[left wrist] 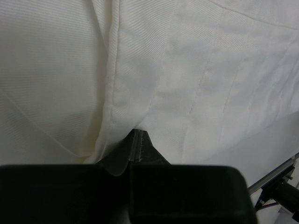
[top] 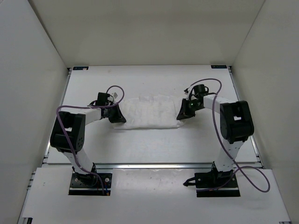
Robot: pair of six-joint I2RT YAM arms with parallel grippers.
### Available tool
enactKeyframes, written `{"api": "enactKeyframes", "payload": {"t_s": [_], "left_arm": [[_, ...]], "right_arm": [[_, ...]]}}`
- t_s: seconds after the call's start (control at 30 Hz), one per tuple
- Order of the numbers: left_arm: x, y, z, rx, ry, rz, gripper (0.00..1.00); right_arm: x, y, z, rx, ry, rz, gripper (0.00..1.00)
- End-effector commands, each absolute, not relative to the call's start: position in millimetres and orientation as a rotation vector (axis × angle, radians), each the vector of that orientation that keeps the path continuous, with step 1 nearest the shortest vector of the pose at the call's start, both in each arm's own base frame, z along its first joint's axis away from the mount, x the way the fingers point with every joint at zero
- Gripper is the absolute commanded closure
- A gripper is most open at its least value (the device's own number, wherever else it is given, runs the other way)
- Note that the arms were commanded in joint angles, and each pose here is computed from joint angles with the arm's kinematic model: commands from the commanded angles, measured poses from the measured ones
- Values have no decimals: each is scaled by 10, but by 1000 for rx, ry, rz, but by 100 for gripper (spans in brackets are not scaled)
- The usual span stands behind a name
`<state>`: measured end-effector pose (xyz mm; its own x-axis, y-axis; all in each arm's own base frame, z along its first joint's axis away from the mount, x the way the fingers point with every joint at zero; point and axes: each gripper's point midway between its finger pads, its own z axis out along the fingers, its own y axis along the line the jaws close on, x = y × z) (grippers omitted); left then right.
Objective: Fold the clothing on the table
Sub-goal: Fold the skirt
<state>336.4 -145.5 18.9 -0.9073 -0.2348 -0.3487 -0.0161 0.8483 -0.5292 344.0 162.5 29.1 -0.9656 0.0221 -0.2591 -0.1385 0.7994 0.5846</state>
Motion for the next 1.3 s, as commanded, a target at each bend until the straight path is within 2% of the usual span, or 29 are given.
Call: {"api": "enactKeyframes", "payload": {"t_s": [0.0, 0.17, 0.2, 0.27, 0.33, 0.47, 0.53, 0.6, 0.63, 1.0, 1.27], "left_arm": [[3399, -1452, 223, -164, 2621, -755, 100], [3370, -1510, 243, -141, 2624, -774, 100], [3355, -1533, 233, -126, 2627, -787, 100], [3351, -1535, 224, -130, 2631, -789, 100], [3367, -1549, 247, -126, 2622, -799, 100], [3347, -1545, 243, -120, 2630, -806, 100], [3381, -1540, 273, -119, 2616, -815, 100], [3391, -1519, 268, -117, 2616, -812, 100], [3375, -1548, 269, -113, 2620, -818, 100], [3358, -1548, 254, -105, 2630, -823, 100], [3352, -1545, 275, -97, 2632, -830, 100]], "right_arm": [[3703, 1446, 740, -45, 2617, 884, 95], [3825, 1241, 1096, 4, 2559, 790, 71], [3860, 1189, 1090, 10, 2562, 729, 64], [3758, 1165, 991, -17, 2628, 638, 57], [3691, 1098, 894, -14, 2683, 567, 41], [3509, 1124, 731, -4, 2733, 571, 26], [3461, 1145, 689, 17, 2727, 593, 15], [3413, 1087, 642, 56, 2739, 602, 14], [3424, 1077, 621, 62, 2736, 605, 10], [3629, 1314, 560, 73, 2671, 827, 9], [3657, 1340, 322, 22, 2748, 745, 8]]}}
